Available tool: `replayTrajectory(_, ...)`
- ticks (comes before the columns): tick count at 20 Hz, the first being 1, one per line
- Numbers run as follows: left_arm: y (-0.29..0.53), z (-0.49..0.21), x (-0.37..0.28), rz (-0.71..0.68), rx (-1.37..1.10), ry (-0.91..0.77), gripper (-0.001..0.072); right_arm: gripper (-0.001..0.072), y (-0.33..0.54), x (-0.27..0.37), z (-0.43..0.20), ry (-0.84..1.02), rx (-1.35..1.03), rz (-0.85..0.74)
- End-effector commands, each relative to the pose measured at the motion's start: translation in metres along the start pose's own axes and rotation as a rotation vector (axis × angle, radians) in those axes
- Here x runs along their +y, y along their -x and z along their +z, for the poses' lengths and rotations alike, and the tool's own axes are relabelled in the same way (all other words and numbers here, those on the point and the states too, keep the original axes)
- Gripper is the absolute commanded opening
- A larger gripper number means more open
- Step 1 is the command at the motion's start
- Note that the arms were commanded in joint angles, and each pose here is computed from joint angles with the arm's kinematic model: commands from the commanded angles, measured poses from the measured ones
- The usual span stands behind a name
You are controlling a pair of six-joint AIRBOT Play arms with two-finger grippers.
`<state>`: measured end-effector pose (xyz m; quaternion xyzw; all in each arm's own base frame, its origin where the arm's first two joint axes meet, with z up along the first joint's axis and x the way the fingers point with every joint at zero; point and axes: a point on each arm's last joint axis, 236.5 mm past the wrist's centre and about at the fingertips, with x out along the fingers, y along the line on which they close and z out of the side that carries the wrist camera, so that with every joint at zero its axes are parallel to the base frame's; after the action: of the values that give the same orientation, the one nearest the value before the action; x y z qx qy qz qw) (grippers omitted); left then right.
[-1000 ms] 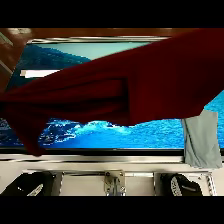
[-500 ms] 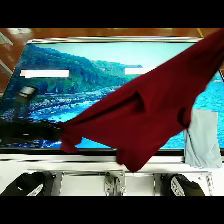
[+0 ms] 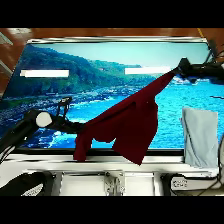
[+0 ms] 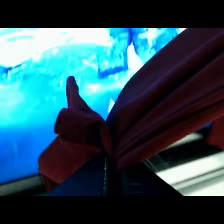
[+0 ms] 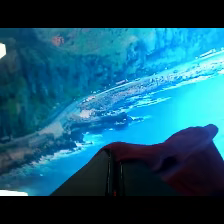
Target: Fold the shirts.
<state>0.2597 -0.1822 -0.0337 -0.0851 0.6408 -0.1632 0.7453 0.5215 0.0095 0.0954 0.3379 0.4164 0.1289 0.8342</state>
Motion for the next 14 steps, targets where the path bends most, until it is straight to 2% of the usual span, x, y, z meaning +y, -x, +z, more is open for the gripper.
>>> replayTrajectory(1,-0.015,0.049,0.022,0.009,-0.034,0.086,0.0046,0.0059,-0.065,-0.023,-0.004,-0.197,0.017,0.091)
replayTrajectory(4,0.003,0.102,0.044,0.005,-0.127,0.170,0.0046,0.0059,-0.095,-0.023,-0.027,-0.165,0.073,0.061)
replayTrajectory(7,0.005,0.128,0.036,-0.081,-0.172,0.191,0.0048,0.0068,-0.115,-0.011,-0.047,-0.067,0.106,0.019)
replayTrajectory(8,-0.002,0.126,0.031,-0.105,-0.150,0.201,0.0081,0.0067,-0.120,-0.004,-0.052,-0.051,0.114,0.022)
replayTrajectory(9,-0.010,0.122,0.027,-0.129,-0.118,0.223,0.0219,0.0099,-0.122,0.002,-0.055,-0.046,0.118,0.030)
replayTrajectory(10,-0.015,0.117,0.025,-0.144,-0.088,0.240,0.0437,0.0300,-0.123,0.007,-0.054,-0.054,0.114,0.042)
replayTrajectory(11,-0.017,0.109,0.026,-0.144,-0.049,0.247,0.0673,0.0589,-0.121,0.013,-0.054,-0.060,0.119,0.062)
replayTrajectory(12,-0.015,0.097,0.030,-0.137,0.006,0.247,0.0709,0.0641,-0.113,0.015,-0.051,-0.043,0.132,0.074)
replayTrajectory(14,0.001,0.051,0.062,-0.043,0.204,0.224,0.0709,0.0640,-0.080,0.016,-0.040,0.042,0.152,0.101)
